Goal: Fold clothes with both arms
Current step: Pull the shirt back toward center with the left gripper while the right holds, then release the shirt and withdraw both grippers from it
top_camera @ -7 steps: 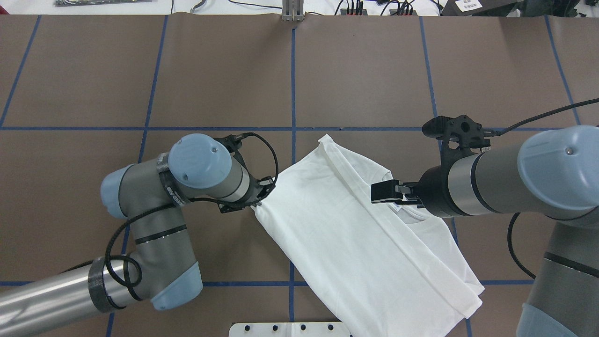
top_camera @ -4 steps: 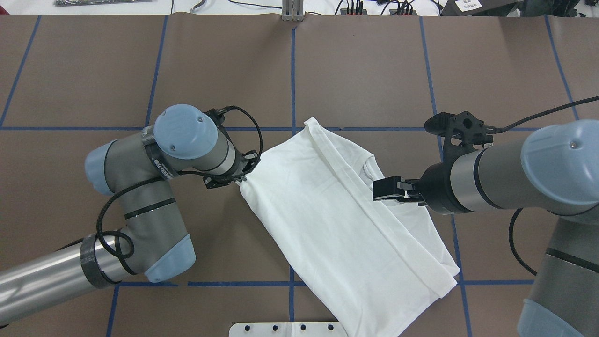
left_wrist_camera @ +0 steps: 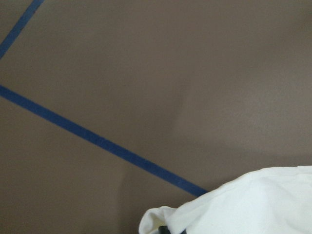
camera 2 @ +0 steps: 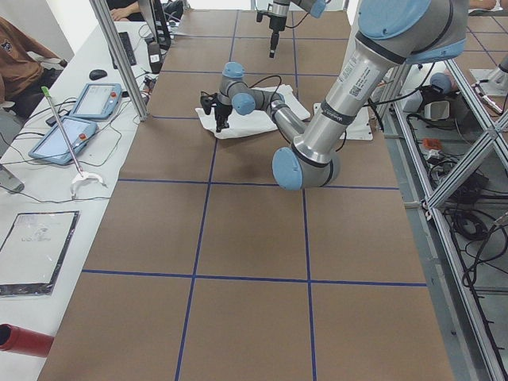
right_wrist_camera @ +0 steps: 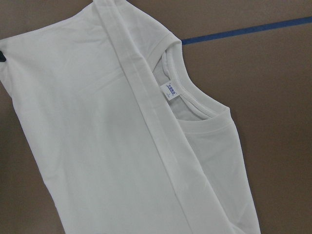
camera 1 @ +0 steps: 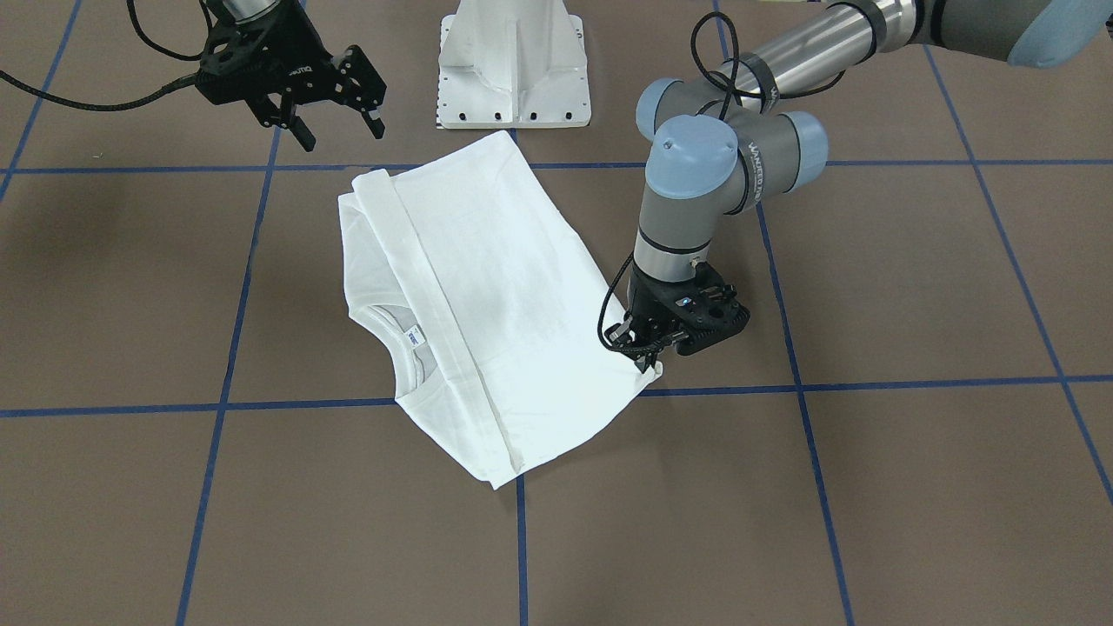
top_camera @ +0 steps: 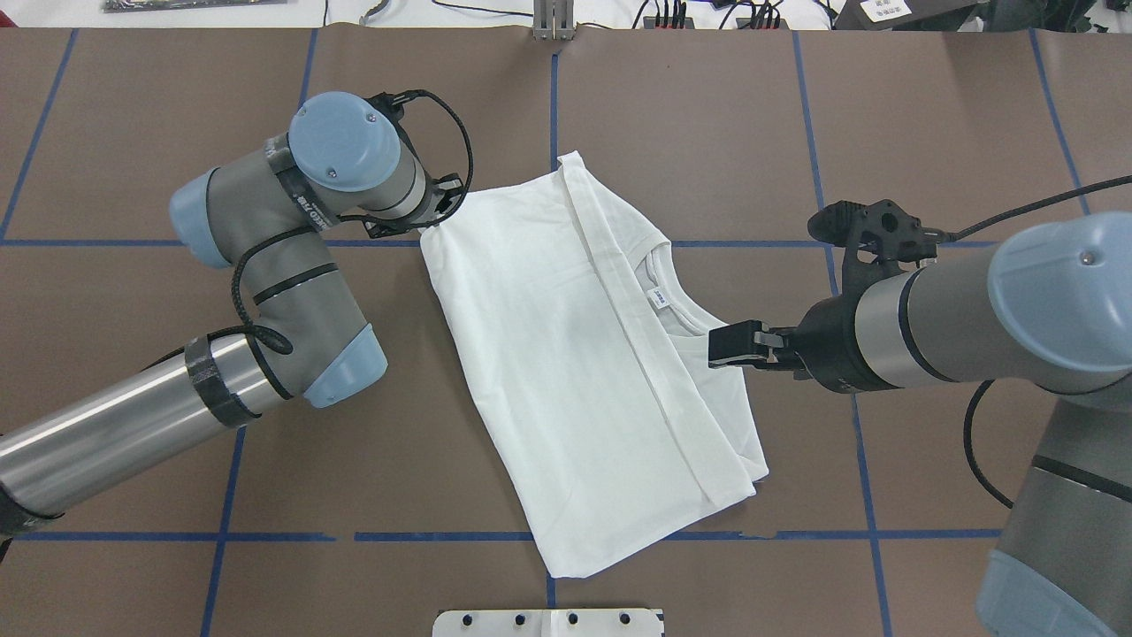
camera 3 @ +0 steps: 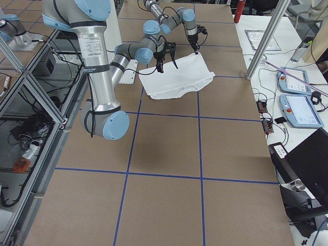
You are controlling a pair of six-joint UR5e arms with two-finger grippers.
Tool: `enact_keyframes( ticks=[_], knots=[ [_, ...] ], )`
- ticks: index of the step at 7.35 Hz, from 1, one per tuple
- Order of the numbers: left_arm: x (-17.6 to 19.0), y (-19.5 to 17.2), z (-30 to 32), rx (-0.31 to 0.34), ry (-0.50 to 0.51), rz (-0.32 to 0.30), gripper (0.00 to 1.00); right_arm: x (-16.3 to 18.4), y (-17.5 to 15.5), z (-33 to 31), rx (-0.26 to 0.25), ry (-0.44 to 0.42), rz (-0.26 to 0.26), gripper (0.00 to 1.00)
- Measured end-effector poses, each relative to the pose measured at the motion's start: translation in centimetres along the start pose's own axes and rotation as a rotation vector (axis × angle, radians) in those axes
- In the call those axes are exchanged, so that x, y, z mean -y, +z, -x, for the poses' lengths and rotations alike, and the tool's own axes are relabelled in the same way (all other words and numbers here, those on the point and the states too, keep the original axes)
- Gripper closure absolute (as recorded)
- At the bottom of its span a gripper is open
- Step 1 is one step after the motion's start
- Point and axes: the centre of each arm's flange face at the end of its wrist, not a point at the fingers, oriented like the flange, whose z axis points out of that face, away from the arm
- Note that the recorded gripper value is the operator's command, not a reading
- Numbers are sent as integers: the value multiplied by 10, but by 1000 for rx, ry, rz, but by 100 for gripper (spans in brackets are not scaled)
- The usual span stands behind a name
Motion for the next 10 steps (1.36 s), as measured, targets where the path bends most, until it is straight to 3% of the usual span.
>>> enact_keyframes(
  ticks=[4,8,9,10],
  knots=[
    [32,44,-41,-156,35,-146,100,5,0,-2,-3,6,-12,0],
    [43,62,-51,-251,54,-207,100,5,2,-2,-3,10,-12,0],
    [45,66,-54,-257,69,-224,86,5,2,-2,-3,13,-11,0],
    [46,68,-55,-257,85,-233,1,5,4,-1,-4,16,-11,0]
  ],
)
